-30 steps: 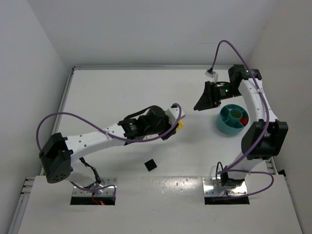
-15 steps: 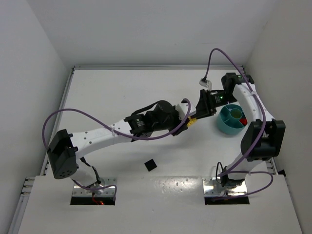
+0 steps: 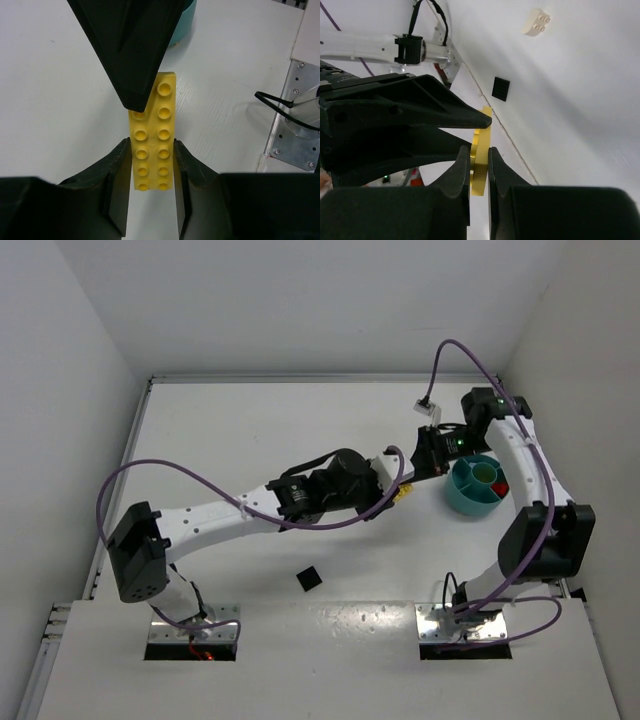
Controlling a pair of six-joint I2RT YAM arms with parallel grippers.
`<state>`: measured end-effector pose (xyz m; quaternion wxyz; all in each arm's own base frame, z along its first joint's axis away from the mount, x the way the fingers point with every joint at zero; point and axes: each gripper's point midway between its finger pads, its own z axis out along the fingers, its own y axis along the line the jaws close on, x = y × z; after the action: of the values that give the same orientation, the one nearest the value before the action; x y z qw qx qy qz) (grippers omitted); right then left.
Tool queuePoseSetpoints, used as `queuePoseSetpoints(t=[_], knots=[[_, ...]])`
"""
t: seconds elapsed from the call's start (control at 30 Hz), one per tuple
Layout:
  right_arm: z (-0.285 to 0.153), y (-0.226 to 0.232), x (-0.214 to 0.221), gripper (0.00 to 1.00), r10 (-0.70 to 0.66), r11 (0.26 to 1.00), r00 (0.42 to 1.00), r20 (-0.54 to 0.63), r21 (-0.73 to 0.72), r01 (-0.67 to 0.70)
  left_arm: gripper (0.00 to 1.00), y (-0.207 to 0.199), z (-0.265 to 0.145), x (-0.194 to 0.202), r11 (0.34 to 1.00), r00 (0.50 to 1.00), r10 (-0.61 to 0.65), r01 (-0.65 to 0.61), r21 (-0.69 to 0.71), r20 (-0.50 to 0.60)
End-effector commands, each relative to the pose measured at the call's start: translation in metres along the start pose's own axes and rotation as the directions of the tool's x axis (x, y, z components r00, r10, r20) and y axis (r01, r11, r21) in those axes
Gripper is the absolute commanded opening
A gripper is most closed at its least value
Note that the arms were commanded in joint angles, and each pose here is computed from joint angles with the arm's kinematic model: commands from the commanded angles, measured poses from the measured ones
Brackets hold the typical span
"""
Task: Sort the legos into containers by color
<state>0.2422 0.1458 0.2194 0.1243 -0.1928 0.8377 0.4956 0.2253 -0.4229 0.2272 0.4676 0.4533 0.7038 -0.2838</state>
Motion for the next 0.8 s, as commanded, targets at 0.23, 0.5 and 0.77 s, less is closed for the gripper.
queuePoseSetpoints(t=[0.23,0.5,0.77], knots=[[-0.063,-0.036,-0.005,0.0,-0.134,0.898,0.99,-0.05,0.417,0.143,1.0,0.04,-0.033,0.004,0.978,0.998,-0.065,0.063,-0.2,-0.001],[-0.168,-0.1,-0.036,0.0,-0.095,0.57,0.992,-0.085,0.812,0.124,1.0,0.094,-0.065,0.03,0.961,0.978,-0.194,0.174,-0.217,-0.072],[-0.212,-0.135,-0.039,0.0,0.004,0.472,0.999,-0.047,0.881,0.039,1.0,0.146,-0.085,0.058,0.919,0.961,-0.263,0.222,-0.325,-0.086]])
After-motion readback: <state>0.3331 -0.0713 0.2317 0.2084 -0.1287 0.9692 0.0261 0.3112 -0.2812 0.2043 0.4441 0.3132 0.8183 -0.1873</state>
